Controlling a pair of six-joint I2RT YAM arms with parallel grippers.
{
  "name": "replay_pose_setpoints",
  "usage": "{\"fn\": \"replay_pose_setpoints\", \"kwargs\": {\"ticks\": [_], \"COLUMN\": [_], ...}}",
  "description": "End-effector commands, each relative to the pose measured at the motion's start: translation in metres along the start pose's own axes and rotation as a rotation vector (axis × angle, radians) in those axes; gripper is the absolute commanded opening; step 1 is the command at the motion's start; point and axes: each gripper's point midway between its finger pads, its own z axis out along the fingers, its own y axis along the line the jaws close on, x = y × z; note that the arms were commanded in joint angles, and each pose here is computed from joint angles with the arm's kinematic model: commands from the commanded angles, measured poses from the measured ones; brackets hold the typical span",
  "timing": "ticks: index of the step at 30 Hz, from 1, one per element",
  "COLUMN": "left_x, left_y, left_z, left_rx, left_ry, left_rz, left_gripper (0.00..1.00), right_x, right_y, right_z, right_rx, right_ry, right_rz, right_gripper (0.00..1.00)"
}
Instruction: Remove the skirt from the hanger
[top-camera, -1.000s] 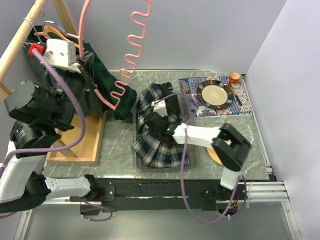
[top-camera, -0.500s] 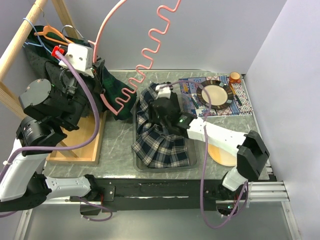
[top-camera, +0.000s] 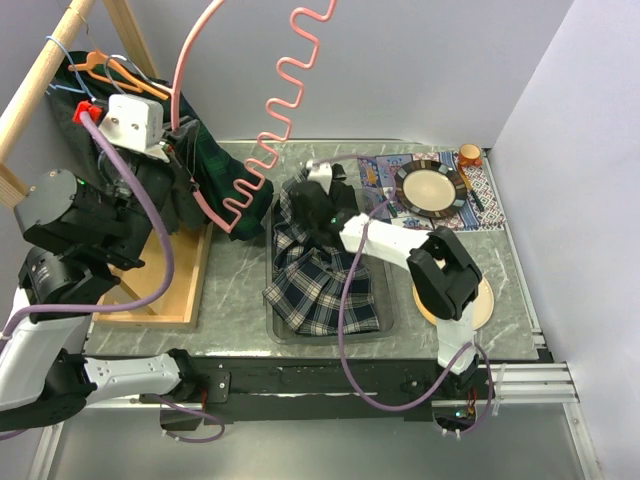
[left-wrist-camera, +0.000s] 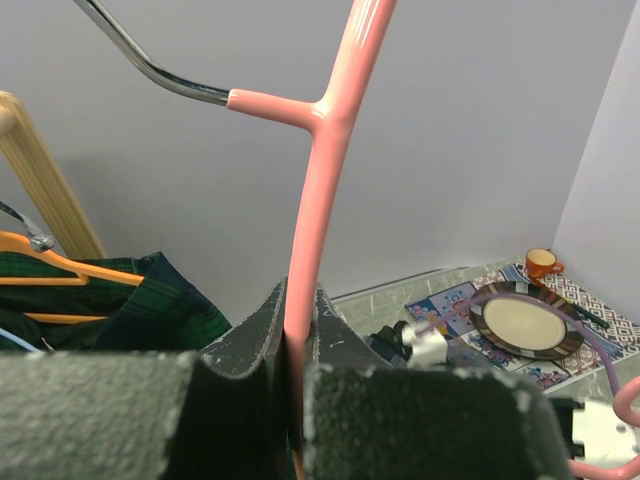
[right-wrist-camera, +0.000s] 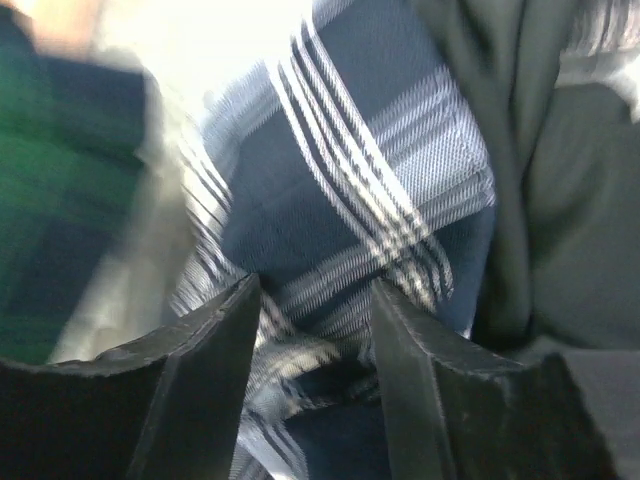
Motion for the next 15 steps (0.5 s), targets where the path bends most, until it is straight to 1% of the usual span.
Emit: {"fn": "replay_pose_setpoints", "kwargs": {"ticks": [1, 4, 5, 7, 8, 10, 11, 13, 15], "left_x": [-0.007, -0.012, -0.010, -0.014, -0.013, -0.014, -0.014, -0.013, -0.014], "left_y": [0.007, 0.008, 0.008, 0.009, 0.011, 0.013, 0.015, 0.016, 0.017], "left_z": [-0.002, -0.003, -0.003, -0.003, -0.003, -0.004, -0.005, -0.006, -0.005], "left_rx": [-0.034, -0.036, -0.037, -0.043, -0.051, -0.058, -0.065, -0.069, -0.076], "left_ry": [-0.048, -0.069, -0.059, -0.059, -0.054, -0.057, -0.059, -0.056, -0.052], "left_rz": [-0.044, -0.069, -0.064, -0.068, -0.065, -0.072, -0.075, -0.076, -0.069], "left_gripper": [0.01, 0.01, 0.01, 0.01, 0.01, 0.01, 0.01, 0.01, 0.01], "right_x": [0.031, 0.040, 0.041, 0.041, 0.039, 0.028, 0.025, 0.016, 0.016], "right_y": [-0.016, -0.021, -0.023, -0.021, -0.021, -0.017, -0.015, -0.015, -0.009], "right_z": [-0.012, -0.012, -0.012, -0.016, -0.018, -0.029, -0.035, -0.055, -0.071], "right_rx": [0.042, 0.047, 0.052, 0.032, 0.022, -0.012, -0.026, -0.057, -0.095], "right_ry": [0.030, 0.039, 0.041, 0.044, 0.039, 0.017, 0.010, -0.018, -0.027], "right_rz": [0.013, 0.002, -0.007, -0.015, -0.022, -0.010, -0.016, -0.028, -0.034], "right_gripper": [0.52, 0.43, 0.35, 0.23, 0.13, 0.02, 0.00, 0.00, 0.00]}}
